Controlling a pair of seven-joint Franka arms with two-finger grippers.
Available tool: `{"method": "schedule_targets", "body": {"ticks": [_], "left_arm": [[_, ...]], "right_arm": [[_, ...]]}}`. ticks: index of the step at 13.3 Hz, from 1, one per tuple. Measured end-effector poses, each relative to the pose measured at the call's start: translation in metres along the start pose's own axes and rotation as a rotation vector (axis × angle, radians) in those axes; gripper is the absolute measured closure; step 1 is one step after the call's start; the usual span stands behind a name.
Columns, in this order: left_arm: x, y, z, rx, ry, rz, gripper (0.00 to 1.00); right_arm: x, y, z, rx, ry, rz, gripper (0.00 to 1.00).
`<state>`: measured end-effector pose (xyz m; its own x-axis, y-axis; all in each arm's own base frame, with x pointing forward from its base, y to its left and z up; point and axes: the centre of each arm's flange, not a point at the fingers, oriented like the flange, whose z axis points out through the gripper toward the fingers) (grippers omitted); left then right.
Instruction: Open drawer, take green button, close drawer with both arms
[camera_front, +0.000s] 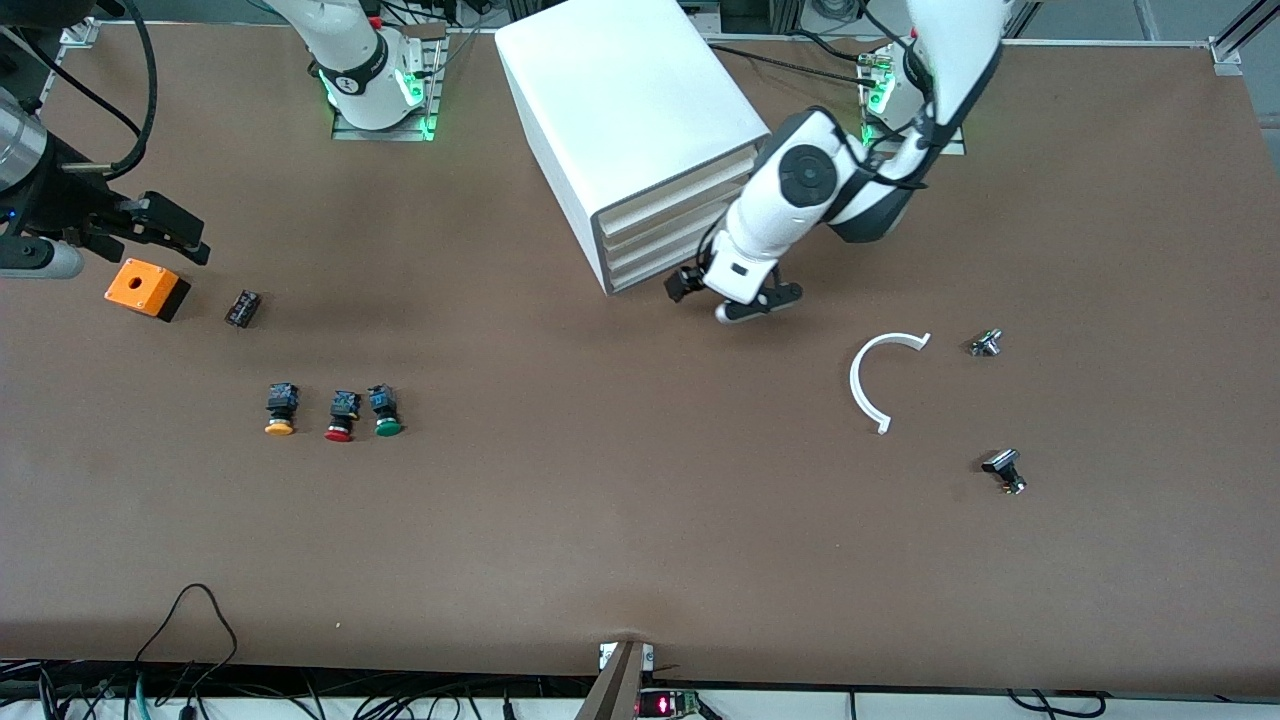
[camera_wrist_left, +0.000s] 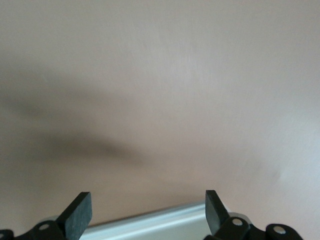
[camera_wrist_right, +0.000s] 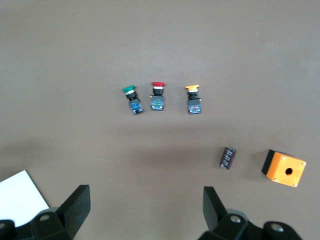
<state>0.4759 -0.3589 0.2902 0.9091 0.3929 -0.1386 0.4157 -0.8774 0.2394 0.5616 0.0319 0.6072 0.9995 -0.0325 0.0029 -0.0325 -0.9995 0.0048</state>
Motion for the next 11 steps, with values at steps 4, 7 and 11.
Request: {"method": "schedule_targets", "body": {"ticks": [4, 7, 11], "left_arm": [[0.069, -0.027, -0.096, 0.101, -0.05, 0.125, 0.0], [0.117, -0.043, -0.18, 0.195, -0.03, 0.185, 0.0], [0.119, -0.039, -0.228, 0.25, -0.051, 0.216, 0.0]], "right_arm": [[-0.005, -0.01, 0.001, -0.009, -0.027, 0.049, 0.0], [-0.009, -0.016, -0.005, -0.009, -0.016, 0.078, 0.0], [-0.009, -0.007, -0.006, -0.009, -0.017, 0.096, 0.0]]}}
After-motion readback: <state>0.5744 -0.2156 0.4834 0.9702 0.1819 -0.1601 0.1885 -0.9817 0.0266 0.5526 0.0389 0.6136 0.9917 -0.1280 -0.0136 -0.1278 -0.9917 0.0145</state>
